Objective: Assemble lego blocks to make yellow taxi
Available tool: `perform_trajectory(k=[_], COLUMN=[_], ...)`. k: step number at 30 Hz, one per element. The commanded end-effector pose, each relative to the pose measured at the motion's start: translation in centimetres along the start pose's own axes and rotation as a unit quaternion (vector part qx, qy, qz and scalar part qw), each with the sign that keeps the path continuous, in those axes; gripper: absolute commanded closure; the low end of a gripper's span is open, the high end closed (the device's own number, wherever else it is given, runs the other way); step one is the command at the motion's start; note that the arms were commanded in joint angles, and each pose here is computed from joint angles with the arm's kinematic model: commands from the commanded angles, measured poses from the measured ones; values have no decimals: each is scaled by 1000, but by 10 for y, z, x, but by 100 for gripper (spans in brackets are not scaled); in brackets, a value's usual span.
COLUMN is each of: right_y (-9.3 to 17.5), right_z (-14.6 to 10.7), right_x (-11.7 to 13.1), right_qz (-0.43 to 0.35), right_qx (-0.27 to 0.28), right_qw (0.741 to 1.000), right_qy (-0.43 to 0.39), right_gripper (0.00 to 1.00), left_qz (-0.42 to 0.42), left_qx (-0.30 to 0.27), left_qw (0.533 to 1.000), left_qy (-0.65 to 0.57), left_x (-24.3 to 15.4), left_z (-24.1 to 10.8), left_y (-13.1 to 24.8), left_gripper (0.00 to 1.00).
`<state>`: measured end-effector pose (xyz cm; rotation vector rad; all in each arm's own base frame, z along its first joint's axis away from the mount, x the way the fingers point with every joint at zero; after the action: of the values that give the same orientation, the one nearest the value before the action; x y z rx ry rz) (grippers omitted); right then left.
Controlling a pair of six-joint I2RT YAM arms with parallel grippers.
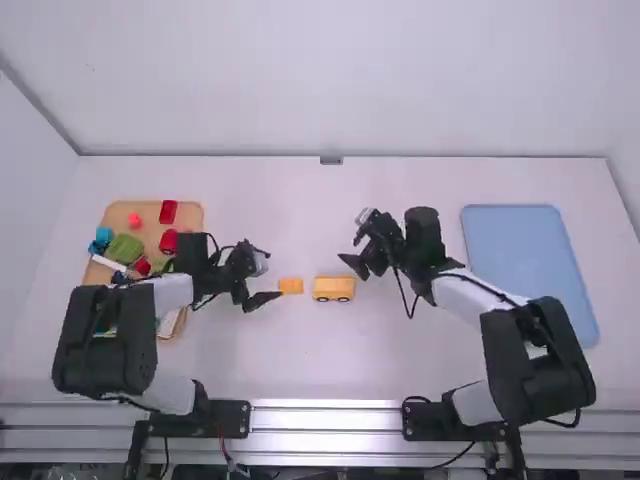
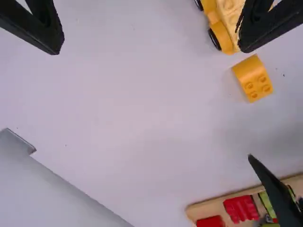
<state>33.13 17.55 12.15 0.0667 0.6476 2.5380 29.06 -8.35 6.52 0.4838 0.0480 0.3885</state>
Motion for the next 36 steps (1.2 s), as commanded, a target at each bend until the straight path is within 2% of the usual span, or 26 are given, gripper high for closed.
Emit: perform_trajectory(k=[1, 4, 7, 12, 16, 19, 24, 27, 31, 35, 36], right_y=[3, 6, 7, 7, 7, 5, 3, 2, 4, 4, 4], right_z=[3, 4, 5, 6, 6, 7, 8, 9, 8, 9, 9], right_x=[8, 10, 14, 16, 16, 19, 23, 24, 21, 21, 21], right_qz=[39, 52, 68, 76, 76, 80, 82, 86, 81, 81, 80], right_qx=[-23, -32, -39, -41, -42, -42, -39, -40, -41, -43, -43], right_qw=[999, 998, 997, 996, 996, 996, 996, 996, 996, 996, 996], right_qy=[-1, -4, -6, -7, -7, -4, -1, 0, -2, 0, 1], right_gripper=[2, 2, 2, 2, 2, 2, 2, 2, 2, 2, 2], left_qz=[-27, -42, -48, -85, -103, -105, -91, -81, -87, -91, -91], left_qx=[-34, -55, -51, -39, 8, 41, 58, 46, -8, -1, 6], left_qw=[999, 997, 997, 995, 993, 991, 993, 994, 996, 994, 994], left_qy=[-20, -24, -20, -35, -58, -66, -57, -49, -36, -53, -56], left_x=[3, 9, 19, 13, 2, -2, 4, 10, 9, 2, 1], left_z=[2, 0, -8, -17, -30, -36, -42, -42, -35, -37, -38], left_y=[-8, -17, -25, -42, -58, -66, -63, -56, -47, -52, -54], left_gripper=[1, 1, 0, 8, 13, 23, 21, 20, 19, 26, 32])
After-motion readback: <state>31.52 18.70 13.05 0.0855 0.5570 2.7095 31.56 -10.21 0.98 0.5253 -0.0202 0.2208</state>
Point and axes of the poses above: each hand's point on the last joint's axis, 136 mm out from that joint toward the fingers, its own y axis back along the fingers, its own x axis along the line the jaws close on, z = x × y, the point moved 4 cm from there along y, back along the fingers, and after that the axes turned 2 degrees about y, right-handed, at the moved point
